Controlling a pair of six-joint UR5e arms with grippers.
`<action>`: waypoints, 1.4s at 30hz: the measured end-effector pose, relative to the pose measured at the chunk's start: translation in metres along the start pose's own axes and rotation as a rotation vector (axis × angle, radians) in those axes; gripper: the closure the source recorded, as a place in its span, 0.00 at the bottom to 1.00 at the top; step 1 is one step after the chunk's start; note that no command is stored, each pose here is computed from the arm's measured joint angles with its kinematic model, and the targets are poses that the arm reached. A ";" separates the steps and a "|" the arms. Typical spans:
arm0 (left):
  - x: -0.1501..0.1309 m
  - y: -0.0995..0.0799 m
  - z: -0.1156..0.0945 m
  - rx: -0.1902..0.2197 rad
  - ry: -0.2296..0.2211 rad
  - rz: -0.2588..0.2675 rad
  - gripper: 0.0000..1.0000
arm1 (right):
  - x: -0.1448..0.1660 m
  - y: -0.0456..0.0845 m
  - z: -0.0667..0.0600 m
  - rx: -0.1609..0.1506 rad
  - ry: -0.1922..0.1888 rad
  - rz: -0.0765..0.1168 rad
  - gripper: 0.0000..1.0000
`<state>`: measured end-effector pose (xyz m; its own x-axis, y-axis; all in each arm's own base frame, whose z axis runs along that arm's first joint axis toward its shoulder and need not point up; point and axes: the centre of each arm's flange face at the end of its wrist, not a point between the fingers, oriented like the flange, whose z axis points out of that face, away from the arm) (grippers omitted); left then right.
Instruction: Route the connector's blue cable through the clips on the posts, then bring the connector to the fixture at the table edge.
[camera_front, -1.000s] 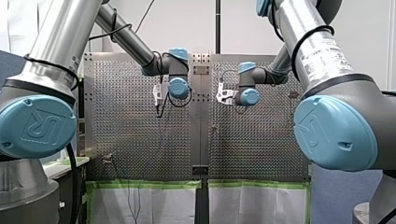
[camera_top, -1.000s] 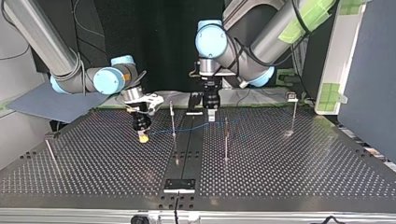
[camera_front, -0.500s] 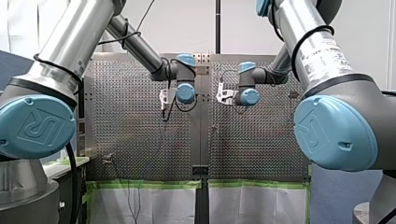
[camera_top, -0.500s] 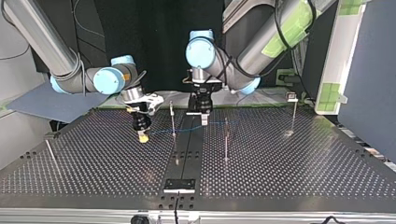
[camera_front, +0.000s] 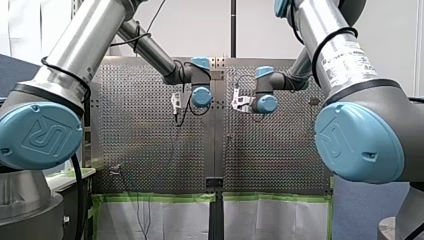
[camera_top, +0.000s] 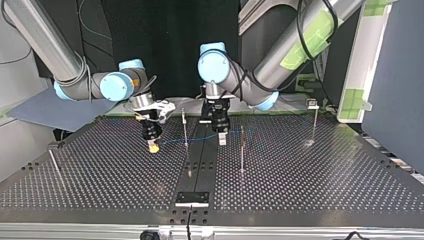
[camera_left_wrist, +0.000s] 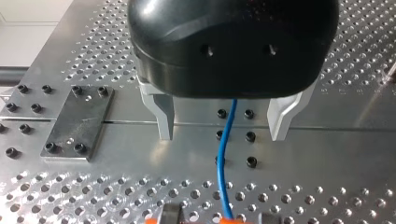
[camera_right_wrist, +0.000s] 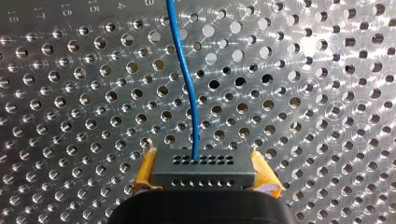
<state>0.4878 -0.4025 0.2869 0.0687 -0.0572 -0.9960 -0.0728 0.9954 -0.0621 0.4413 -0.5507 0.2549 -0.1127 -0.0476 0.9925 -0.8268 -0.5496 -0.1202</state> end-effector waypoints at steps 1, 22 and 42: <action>0.000 0.001 0.001 0.001 0.000 0.005 0.00 | 0.000 0.000 0.000 0.000 0.000 0.000 0.84; 0.001 0.003 0.034 -0.038 0.000 0.021 0.00 | 0.000 -0.002 -0.001 0.002 -0.004 0.000 0.84; 0.005 -0.005 0.027 0.017 0.016 0.023 1.00 | -0.001 -0.003 -0.001 0.000 -0.008 0.001 0.84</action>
<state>0.5154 -0.4058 0.2836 0.0508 -0.0356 -0.9981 -0.0573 0.9976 -0.0385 0.4429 -0.5484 0.2543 -0.1091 -0.0544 0.9925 -0.8265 -0.5497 -0.1210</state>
